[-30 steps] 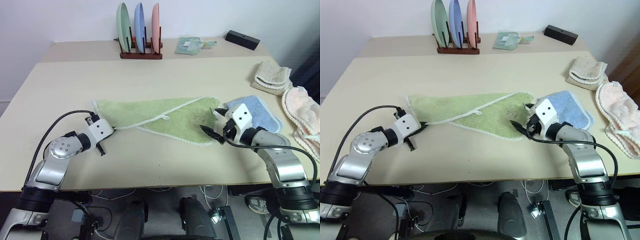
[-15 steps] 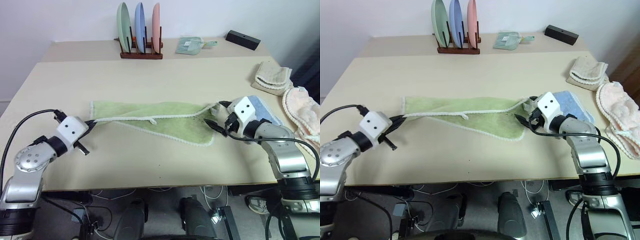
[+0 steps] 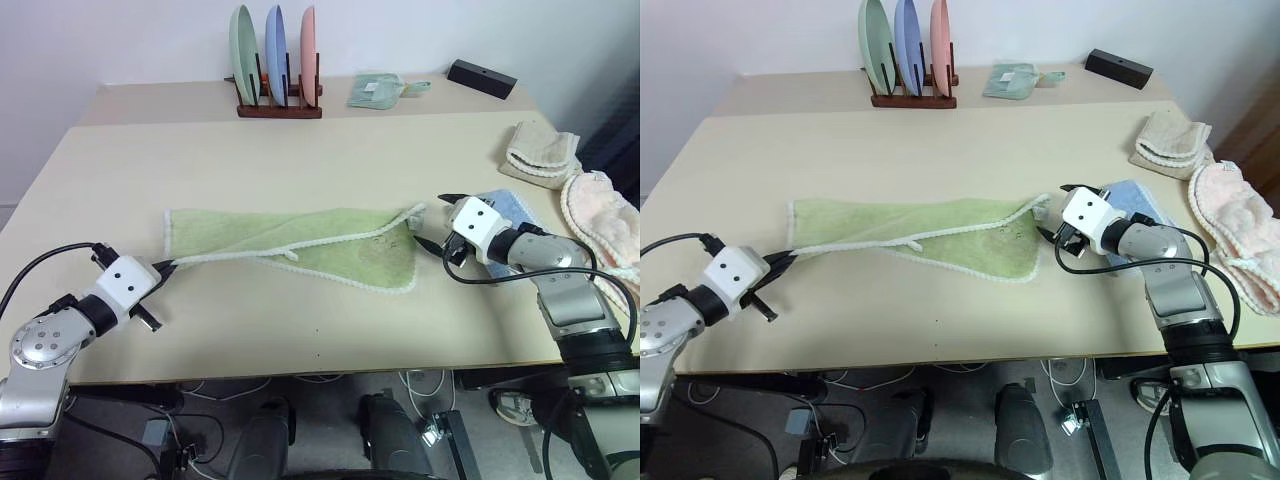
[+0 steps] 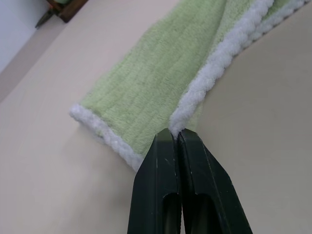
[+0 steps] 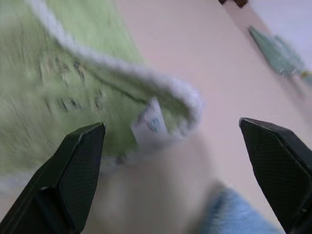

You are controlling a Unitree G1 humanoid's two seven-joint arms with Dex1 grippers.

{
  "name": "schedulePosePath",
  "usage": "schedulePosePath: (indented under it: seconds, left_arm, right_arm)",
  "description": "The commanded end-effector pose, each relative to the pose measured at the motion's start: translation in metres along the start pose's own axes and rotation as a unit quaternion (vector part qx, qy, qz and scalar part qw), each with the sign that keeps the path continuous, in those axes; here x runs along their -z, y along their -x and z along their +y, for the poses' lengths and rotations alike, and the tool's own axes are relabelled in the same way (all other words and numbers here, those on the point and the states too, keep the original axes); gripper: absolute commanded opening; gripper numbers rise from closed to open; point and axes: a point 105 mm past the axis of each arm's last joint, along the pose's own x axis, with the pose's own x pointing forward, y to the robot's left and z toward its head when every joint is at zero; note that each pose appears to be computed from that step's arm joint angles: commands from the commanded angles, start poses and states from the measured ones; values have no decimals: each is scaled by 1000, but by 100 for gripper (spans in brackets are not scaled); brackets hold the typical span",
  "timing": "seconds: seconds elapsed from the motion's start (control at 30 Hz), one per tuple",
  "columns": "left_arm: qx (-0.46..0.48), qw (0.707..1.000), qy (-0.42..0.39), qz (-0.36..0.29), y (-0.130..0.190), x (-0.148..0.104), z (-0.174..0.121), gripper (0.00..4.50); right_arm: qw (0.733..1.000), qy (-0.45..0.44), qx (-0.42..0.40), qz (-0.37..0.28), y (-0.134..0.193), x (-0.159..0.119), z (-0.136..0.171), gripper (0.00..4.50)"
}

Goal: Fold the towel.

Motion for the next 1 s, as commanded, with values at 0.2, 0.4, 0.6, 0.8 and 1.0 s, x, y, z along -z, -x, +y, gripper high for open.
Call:
schedulePosePath:
  seconds: [0.2, 0.4, 0.6, 0.8, 1.0]
  left_arm:
    - [-3, 1000, -7, -9, 1, 0, 1, 4]
    - [-2, 1000, -2, -2, 6, 9, -5, 0]
    - [0, 1000, 1, 4, 9, 14, -8, 0]
    - [6, 1000, 2, 6, 7, 19, -11, 0]
    - [-80, 994, 8, -69, -33, -20, 49, 0]
  right_arm:
    - [989, 144, -9, -22, -22, -14, -6, 450]
    - [980, 197, -7, -25, -42, -19, -13, 224]
    - [977, 210, -17, -42, -39, -22, -9, 6]
    - [976, 214, -15, -50, -31, -26, -12, 6]
    - [969, 233, 76, -37, -25, -50, -76, 6]
